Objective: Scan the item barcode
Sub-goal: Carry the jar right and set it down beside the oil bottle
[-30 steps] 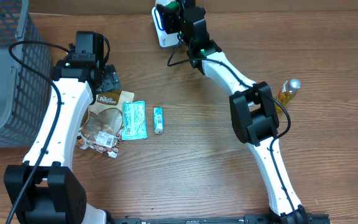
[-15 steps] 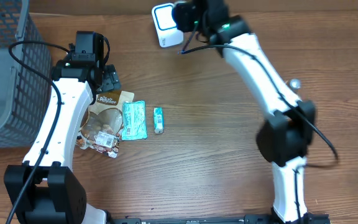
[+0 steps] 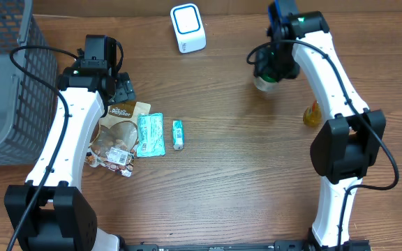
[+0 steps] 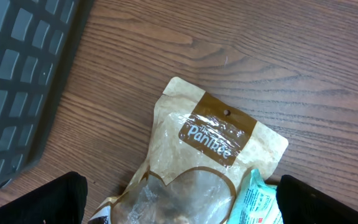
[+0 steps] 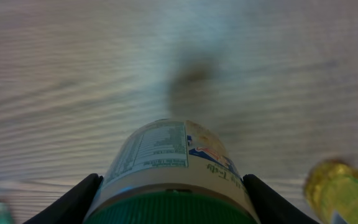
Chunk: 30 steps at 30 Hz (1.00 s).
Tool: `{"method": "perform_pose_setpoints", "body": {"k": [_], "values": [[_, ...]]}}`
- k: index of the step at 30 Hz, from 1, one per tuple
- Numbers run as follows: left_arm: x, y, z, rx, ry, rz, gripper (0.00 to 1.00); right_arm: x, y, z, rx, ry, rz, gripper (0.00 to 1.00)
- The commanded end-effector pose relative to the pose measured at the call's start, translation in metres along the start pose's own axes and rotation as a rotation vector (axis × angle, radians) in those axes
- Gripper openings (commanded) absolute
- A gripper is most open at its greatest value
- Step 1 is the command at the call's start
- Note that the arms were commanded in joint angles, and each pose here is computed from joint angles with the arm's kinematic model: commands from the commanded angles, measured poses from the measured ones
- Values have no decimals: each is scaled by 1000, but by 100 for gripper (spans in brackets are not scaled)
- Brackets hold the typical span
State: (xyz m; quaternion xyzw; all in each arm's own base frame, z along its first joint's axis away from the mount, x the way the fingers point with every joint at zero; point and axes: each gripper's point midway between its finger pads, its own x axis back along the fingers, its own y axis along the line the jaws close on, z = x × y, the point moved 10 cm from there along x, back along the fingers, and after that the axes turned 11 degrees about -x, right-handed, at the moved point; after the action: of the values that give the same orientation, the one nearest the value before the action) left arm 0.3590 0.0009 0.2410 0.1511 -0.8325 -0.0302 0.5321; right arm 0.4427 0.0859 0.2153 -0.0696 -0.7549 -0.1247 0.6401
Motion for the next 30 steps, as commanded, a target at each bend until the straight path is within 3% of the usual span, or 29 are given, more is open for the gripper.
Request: {"method": "perform_pose_setpoints", "body": {"k": [1, 20, 22, 24, 26, 30], "values": [[-2, -3, -1, -9, 1, -8, 99, -12, -14, 2, -22, 30, 21, 5], [-2, -3, -1, -9, 1, -8, 100, -76, -40, 18, -42, 53, 123, 20], [-2, -3, -1, -9, 2, -8, 100, -78, -41, 18, -42, 53, 123, 36], [-2, -3, -1, -9, 2, -8, 100, -78, -41, 18, -42, 53, 123, 72], [-2, -3, -1, -9, 1, -8, 99, -78, -41, 18, -42, 52, 122, 99], [-2, -3, -1, -9, 2, -8, 100, -74, -38, 12, -42, 22, 108, 100]]}}
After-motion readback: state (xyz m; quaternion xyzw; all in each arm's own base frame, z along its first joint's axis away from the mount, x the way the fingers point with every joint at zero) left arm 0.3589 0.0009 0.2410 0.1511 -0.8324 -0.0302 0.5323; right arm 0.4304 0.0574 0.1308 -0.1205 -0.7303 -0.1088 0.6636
